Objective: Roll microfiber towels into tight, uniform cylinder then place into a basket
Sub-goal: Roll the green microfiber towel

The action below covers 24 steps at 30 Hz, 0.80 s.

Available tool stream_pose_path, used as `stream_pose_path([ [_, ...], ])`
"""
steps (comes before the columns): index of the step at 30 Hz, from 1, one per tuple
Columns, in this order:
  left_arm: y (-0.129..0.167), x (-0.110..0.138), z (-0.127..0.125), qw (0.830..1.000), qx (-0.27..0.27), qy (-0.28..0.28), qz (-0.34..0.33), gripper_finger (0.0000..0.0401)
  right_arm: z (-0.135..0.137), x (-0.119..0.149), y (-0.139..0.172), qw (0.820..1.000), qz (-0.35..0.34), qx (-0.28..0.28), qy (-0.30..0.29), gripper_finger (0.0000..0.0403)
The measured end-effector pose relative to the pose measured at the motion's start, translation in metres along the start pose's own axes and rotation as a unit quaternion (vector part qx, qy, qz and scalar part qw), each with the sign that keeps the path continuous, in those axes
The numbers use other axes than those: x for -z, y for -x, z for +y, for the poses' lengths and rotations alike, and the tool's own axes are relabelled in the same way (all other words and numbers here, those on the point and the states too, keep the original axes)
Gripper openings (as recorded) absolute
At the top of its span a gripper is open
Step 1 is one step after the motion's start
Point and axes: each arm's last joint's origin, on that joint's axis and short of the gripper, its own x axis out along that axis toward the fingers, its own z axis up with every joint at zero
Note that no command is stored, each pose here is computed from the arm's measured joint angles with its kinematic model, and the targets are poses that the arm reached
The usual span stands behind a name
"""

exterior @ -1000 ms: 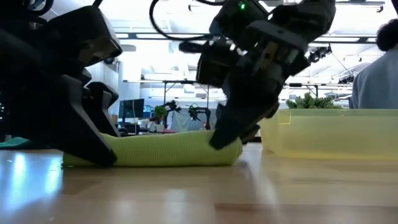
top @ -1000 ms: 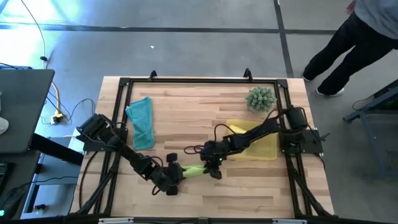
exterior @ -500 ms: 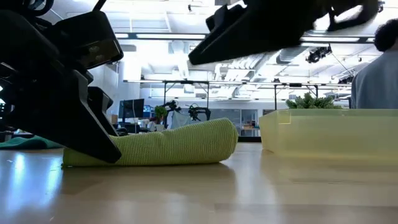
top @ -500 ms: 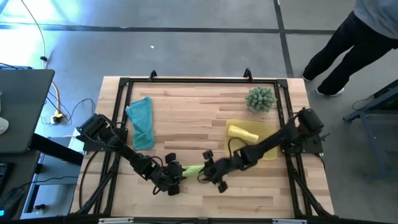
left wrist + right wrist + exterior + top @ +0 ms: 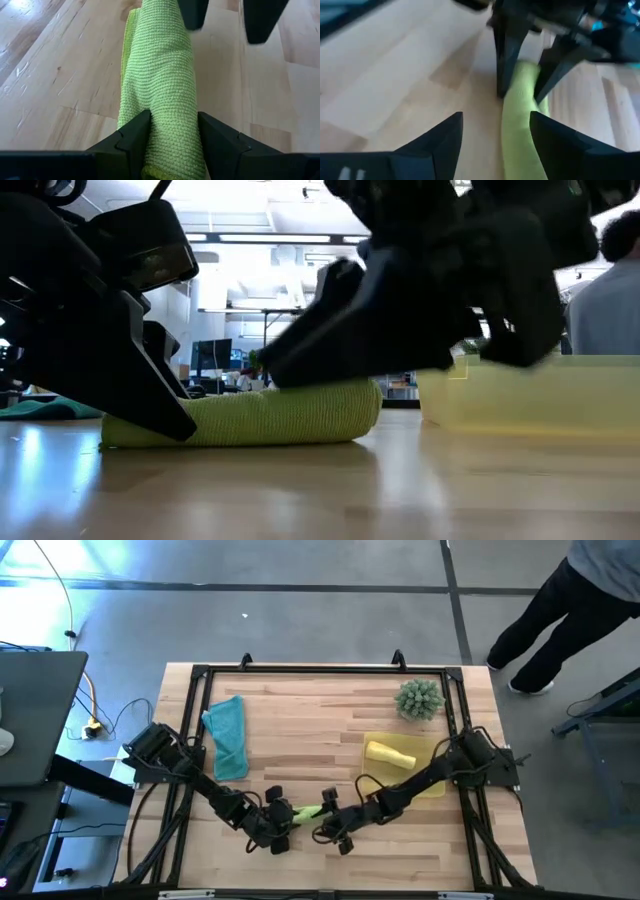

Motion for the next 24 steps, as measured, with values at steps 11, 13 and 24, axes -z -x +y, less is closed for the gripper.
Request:
stream_pose_path([
  [11,0.0,0.0,0.0,1.0,-0.002,0.013,-0.002,0.0152,-0.01,0.022,-0.017,0.999,0.028,0.031,-0.008,0.0188],
  [13,0.0,0.0,0.0,1.0,-0.002,0.013,-0.002,0.0152,-0.012,0.021,-0.018,0.999,0.022,0.034,-0.011,0.0183],
  [24,-0.001,-0.001,0.002,1.0,-0.004,0.023,-0.002,0.0152,-0.002,0.0,-0.011,1.0,0.019,0.025,-0.001,0.0179],
])
